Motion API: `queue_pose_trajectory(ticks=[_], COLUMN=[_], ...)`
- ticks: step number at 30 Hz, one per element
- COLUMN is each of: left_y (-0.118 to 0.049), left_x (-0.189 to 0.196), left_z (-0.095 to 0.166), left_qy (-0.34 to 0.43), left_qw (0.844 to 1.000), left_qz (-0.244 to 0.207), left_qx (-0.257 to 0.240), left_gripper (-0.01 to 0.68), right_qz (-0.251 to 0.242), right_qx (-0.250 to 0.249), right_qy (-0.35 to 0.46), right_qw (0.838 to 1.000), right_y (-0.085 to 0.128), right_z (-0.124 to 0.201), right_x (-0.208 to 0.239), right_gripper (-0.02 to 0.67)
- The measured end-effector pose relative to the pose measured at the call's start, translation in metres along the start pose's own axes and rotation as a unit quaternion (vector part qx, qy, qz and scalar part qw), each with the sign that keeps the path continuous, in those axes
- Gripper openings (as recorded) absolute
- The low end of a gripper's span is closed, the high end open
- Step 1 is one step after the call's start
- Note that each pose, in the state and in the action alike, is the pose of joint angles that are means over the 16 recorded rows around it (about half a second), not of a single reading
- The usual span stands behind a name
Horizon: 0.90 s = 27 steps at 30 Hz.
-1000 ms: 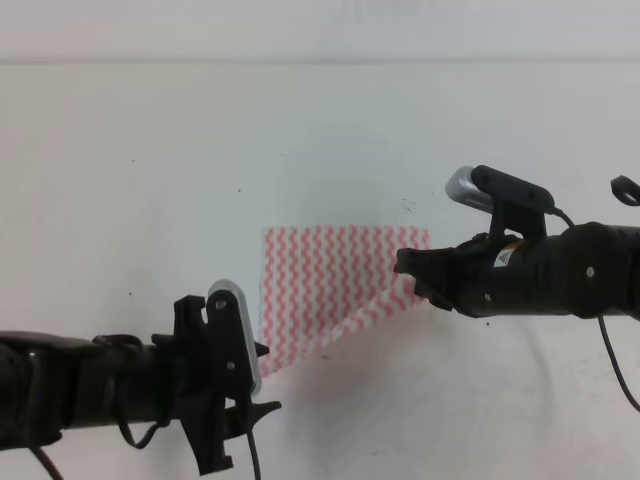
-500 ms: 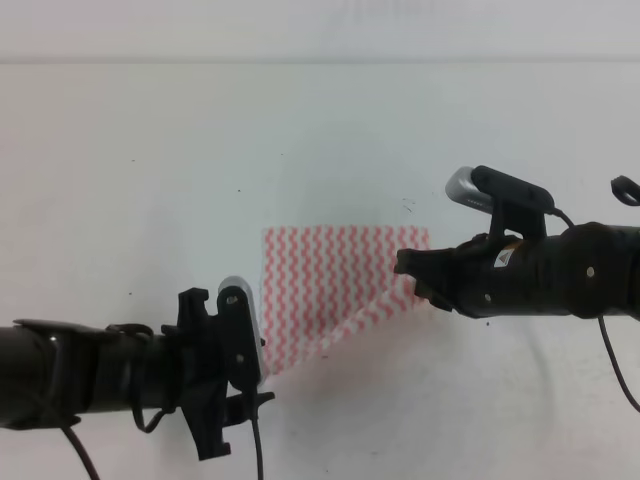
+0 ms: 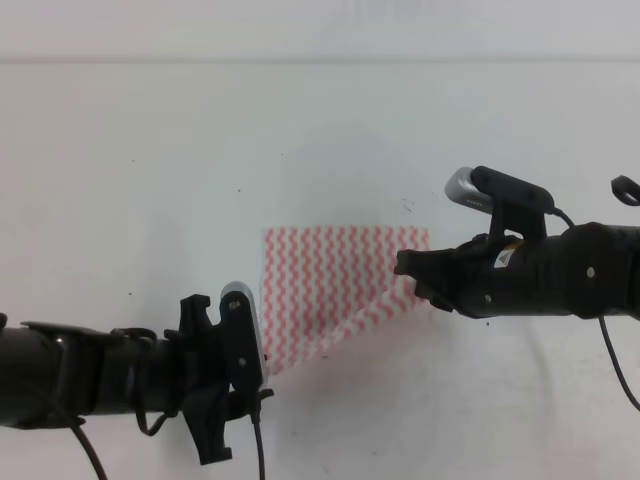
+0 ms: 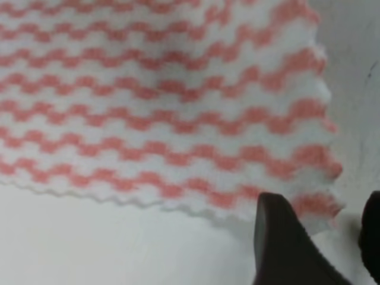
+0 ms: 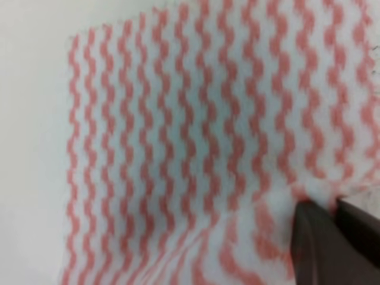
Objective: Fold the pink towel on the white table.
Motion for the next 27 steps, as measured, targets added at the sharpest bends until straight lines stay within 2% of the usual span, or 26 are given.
queue_pose_trajectory(ticks=[6,19,27], left_y=[-0.0006,-0.0004,0.0049], left_x=[-0.0002,-0.0001,0.0011], left_z=[-0.0003,-0.0005,-0.0062], left_qy=[-0.002,-0.002,-0.009], left_qw=[1.000,1.000,1.000], left_qz=[0.002,0.001,-0.005], left_qx=[0.001,0.000,0.024], left_gripper=[0.220,0.029,-0.002], right_qz=[-0.001,0.000,0.002], right_qx=[0.001,0.002,0.004], right_qy=[-0.001,0.001,0.005], right_qw=[1.000,1.000,1.000], right_y=[0.0003,0.0001,-0.0005], right_z=[-0.0006,0.0003,0.0016], right_x=[0.0009,0.0009,0.0000], right_gripper=[-0.017,-0.017,-0.017])
Point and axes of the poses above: a point on each arm's last joint axis where the gripper is mounted, x pointing back along that axis away from the gripper, y along the wrist's bending axis when the last joint is at zero, z = x × y, the point moved 7 cm from there along -x, pointing out along that axis toward the gripper, and after that the axes turned 8 degrees about x, right-handed, at the moved point
